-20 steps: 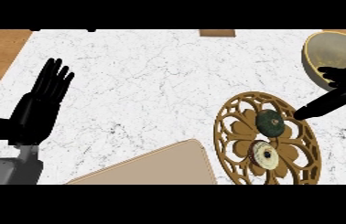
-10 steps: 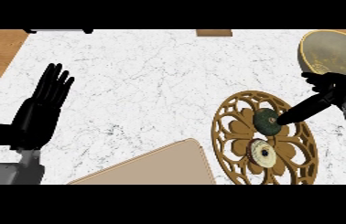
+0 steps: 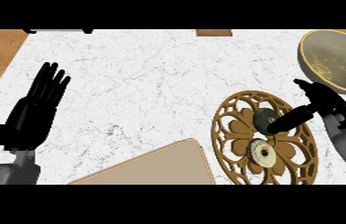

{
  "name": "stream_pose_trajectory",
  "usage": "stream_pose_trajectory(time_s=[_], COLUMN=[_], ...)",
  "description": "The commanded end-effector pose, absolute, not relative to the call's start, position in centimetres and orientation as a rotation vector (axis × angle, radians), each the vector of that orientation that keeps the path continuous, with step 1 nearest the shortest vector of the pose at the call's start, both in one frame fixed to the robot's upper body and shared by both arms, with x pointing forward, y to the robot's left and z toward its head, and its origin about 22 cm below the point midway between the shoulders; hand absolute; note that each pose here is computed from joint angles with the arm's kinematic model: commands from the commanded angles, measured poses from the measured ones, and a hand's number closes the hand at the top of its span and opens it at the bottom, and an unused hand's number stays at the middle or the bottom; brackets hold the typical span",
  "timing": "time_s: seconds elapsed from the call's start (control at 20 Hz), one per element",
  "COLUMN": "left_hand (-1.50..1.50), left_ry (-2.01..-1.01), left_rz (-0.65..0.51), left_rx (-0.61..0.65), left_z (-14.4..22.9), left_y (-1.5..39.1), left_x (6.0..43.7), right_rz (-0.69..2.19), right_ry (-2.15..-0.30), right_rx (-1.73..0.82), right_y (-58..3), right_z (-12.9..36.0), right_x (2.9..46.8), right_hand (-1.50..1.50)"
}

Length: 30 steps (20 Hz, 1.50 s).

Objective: Pick the squash from the placemat and place it in the bowl

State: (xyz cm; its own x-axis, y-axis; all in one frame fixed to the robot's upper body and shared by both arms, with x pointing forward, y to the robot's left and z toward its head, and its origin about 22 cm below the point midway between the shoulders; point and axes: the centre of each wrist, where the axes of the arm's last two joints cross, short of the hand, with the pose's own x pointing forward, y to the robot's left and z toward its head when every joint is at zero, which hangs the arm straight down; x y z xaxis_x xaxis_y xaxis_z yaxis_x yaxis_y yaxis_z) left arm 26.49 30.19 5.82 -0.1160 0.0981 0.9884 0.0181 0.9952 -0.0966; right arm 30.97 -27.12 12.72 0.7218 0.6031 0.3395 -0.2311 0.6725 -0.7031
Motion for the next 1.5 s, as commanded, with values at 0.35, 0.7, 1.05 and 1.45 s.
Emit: stream_pose_trajectory(time_s=[0.35,0.7,1.05,1.45], left_hand=[0.00,0.00,0.00,0.00], left_ry=[-1.678,-1.691,-1.702,-1.684], left_rz=[0.074,0.053,0.071,0.056], left_rx=[-0.096,-0.080,-0.086,-0.070], left_z=[4.5,6.1,5.8,6.3], left_y=[29.2,31.0,28.6,29.8], left_x=[26.0,26.2,27.8,27.2], right_rz=[0.431,0.440,0.616,0.853], right_ry=[-0.414,-0.373,-0.393,-0.527], right_rx=[-0.695,-0.691,-0.718,-0.697], right_y=[-26.3,-26.8,-25.6,-26.7], right_z=[10.4,8.0,6.5,7.2], right_x=[31.2,32.3,33.3,32.8], right_hand=[-1.50,-1.50,1.50,1.50])
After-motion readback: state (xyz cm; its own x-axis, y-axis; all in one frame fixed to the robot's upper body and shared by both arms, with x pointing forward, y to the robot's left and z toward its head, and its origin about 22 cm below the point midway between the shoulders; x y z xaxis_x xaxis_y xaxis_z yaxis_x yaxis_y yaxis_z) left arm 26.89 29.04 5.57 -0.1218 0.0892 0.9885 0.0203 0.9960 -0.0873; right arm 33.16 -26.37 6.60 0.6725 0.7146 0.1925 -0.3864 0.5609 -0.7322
